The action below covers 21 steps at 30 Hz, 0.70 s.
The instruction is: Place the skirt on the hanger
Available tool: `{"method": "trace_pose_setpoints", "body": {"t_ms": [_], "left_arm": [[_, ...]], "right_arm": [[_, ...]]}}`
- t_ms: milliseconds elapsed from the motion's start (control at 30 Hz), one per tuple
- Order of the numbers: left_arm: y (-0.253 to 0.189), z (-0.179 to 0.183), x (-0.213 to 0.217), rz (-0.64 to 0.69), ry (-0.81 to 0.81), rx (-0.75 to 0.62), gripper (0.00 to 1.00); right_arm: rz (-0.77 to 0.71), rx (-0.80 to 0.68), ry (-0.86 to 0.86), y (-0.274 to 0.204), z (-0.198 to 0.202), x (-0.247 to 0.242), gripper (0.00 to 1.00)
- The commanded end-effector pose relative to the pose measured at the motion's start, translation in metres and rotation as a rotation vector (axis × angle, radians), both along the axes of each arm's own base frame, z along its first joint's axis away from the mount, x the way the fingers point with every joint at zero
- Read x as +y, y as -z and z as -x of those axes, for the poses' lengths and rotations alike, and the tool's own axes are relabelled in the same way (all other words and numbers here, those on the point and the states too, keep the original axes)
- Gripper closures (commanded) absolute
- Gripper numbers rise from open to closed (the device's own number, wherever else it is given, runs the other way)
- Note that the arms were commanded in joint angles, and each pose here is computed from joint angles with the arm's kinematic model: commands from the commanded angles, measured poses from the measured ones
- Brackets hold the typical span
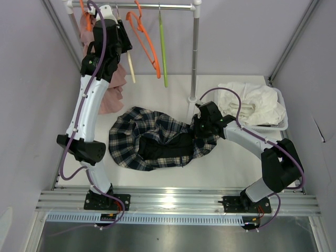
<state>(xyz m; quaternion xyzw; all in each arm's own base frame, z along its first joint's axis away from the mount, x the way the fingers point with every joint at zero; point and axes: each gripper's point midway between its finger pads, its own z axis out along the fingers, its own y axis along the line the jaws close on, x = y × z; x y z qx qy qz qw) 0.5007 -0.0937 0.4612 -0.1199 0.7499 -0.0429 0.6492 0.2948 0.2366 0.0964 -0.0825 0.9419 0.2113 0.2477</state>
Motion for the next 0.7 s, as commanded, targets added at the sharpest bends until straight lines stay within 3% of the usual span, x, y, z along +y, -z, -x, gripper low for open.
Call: {"method": "trace_pose_setpoints", "body": {"t_ms": [0, 300, 567, 667], "left_arm": [[-0.019, 0.017, 0.006, -0.013, 0.016, -0.029, 0.51], [-0.017, 0.016, 0.006, -0.032, 0.025, -0.022, 0.51], [-0.005, 0.017, 0.007, -0.06, 0.025, 0.025, 0.66], [-0.002, 0.018, 0.009, -0.071, 0.02, 0.034, 0.67]], "right_arm": [[-0.035, -0.035, -0.015, -0.011, -0.007, 0.008, 1.0], [-0.037, -0.037, -0.015, -0.012, -0.008, 0.008, 1.0], [-0.04, -0.035, -0.016, -0.011, -0.008, 0.009, 1.0], [-0.04, -0.035, -0.016, -0.01, -0.009, 0.009, 1.0]]}}
